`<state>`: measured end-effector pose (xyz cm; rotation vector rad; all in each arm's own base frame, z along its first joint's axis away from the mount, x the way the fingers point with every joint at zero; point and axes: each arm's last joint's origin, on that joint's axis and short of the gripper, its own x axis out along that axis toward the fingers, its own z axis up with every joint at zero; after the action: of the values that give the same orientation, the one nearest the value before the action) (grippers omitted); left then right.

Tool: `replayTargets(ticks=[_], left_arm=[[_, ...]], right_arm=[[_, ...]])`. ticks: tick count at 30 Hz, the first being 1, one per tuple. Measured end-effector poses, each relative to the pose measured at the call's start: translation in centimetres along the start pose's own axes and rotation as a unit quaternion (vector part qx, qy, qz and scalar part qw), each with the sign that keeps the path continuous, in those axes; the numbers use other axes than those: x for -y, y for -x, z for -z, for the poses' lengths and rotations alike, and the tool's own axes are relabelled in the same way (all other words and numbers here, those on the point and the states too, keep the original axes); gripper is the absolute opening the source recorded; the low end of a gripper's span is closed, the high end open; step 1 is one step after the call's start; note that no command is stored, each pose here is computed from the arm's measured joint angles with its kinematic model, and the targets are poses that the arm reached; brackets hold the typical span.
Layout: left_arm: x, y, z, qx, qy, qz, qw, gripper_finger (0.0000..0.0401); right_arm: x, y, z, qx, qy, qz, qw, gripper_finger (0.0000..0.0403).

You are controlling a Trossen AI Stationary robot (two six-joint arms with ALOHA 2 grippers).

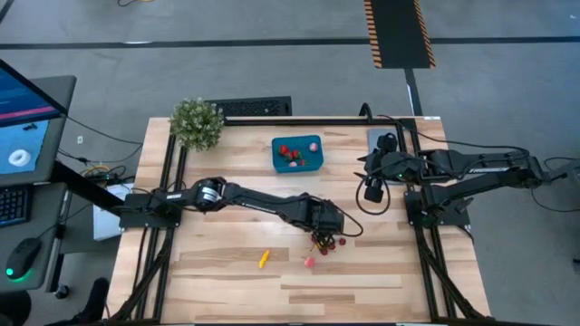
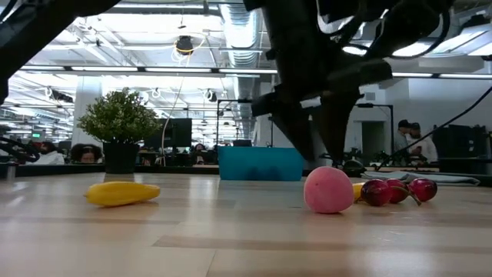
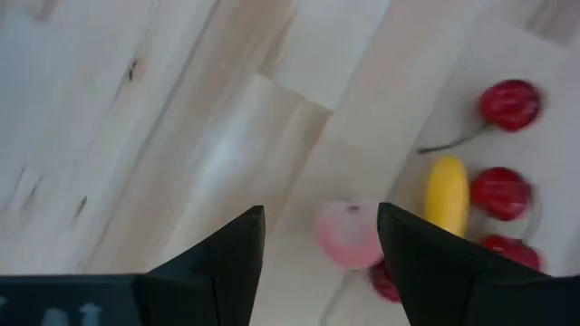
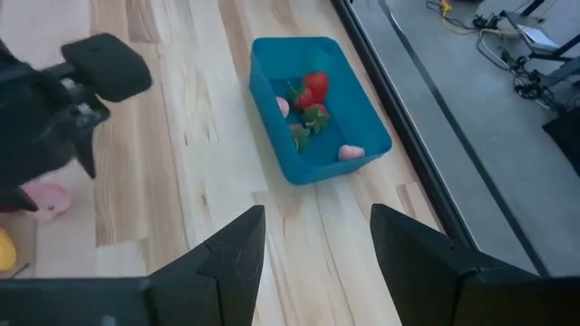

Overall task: Pick and placing Produce into tupperware
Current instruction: Put the top peach into the blue bin

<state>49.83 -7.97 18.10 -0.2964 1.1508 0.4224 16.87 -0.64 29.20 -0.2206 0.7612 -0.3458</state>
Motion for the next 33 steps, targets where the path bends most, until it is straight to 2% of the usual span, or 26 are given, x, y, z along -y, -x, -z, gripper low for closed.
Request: replayTargets(ticks=[2,12,18,33], left_arm=[[0.3,0.0,0.2,-0.003,0.007,0.011,1.000,0.0205],[0.8,-0.2,0.3,0.027,0.019,-0.001,0.999,0.0205],[1.2,-0.1,0.3,0.050,0.019,-0.005,0.999,0.0205],[1.5,-0.3,0.9,0.054,0.006,-0.022,0.998,0.0205]], right_arm=[[0.0,0.0,0.0,0.000,0.000,0.000,1.000,0.0225],[0.0,0.0,0.0,-0.001,-0.005,-0.001,1.000,0.0225],[-0.2,0.0,0.0,-0.001,-0.008,-0.026,1.000,0.0225],[-0.2,0.0,0.0,-0.001,-0.008,-0.026,1.000,0.0225]])
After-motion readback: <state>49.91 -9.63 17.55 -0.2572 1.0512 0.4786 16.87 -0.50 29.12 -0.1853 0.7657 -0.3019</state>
